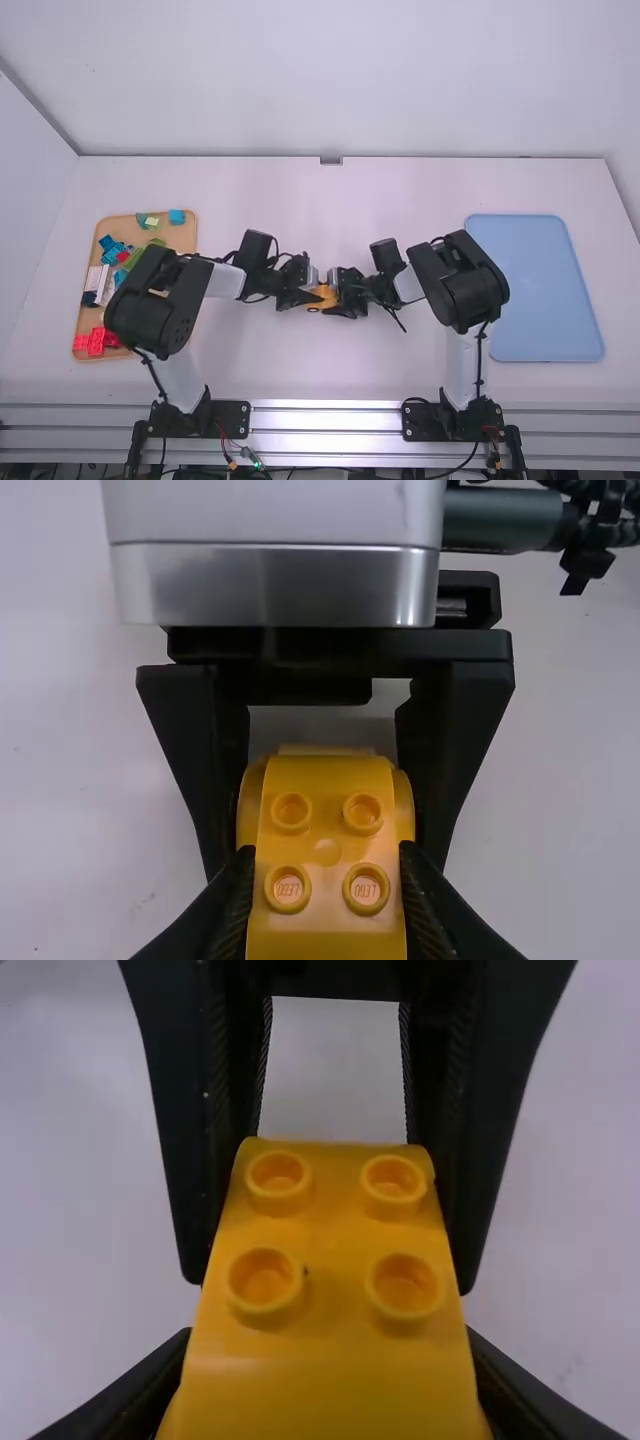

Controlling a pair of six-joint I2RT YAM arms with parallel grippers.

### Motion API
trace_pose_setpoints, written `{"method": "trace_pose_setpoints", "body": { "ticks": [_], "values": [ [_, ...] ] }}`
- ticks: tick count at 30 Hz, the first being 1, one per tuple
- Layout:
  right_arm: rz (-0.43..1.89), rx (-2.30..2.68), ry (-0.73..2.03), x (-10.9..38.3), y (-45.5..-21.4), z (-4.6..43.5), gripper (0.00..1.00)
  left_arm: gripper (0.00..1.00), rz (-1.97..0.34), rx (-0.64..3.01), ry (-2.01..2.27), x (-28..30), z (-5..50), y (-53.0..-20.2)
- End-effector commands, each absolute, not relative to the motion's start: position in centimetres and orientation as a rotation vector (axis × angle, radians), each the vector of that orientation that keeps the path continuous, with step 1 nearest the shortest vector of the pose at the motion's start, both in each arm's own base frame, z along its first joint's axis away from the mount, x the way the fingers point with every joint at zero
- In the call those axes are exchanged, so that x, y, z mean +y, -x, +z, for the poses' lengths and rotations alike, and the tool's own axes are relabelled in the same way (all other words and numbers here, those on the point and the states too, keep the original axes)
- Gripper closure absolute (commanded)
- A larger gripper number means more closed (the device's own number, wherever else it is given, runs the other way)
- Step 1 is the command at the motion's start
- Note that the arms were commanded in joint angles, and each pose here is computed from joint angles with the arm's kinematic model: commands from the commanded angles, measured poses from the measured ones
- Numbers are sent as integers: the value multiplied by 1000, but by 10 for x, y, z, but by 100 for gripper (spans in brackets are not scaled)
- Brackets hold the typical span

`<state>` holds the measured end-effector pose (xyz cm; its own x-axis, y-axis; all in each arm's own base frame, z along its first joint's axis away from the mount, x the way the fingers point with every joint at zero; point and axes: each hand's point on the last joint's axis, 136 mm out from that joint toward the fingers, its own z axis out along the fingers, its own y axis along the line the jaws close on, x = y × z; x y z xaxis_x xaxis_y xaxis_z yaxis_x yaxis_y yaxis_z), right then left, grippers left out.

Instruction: Assemble lego blocks to make yellow taxi

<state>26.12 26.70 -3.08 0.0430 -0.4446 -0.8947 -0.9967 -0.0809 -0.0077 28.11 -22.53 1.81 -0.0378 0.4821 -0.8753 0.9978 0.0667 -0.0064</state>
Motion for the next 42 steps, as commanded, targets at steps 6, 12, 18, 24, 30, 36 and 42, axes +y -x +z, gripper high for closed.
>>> {"method": "trace_pose_setpoints", "body": {
  "ticks": [6, 12, 18, 24, 30, 36, 42],
  "values": [
    [952, 1527, 1645, 267, -258, -43, 41, 99, -773, 1844, -1624, -219, -39, -258],
    [954, 1528, 1647, 267, -258, -43, 40, 93, -777, 1826, -1614, -220, -36, -260],
    [953, 1532, 1643, 266, -259, -43, 38, 81, -809, 1779, -1607, -227, -26, -263],
    [951, 1530, 1642, 266, -259, -43, 38, 74, -809, 1747, -1576, -225, -12, -270],
    [953, 1530, 1643, 267, -259, -43, 40, 63, -821, 1741, -1536, -218, -7, -276],
    [952, 1531, 1642, 266, -259, -43, 40, 53, -858, 1699, -1525, -220, 2, -275],
    [953, 1534, 1642, 266, -259, -43, 40, 38, -817, 1659, -1524, -221, 18, -281]
  ]
}}
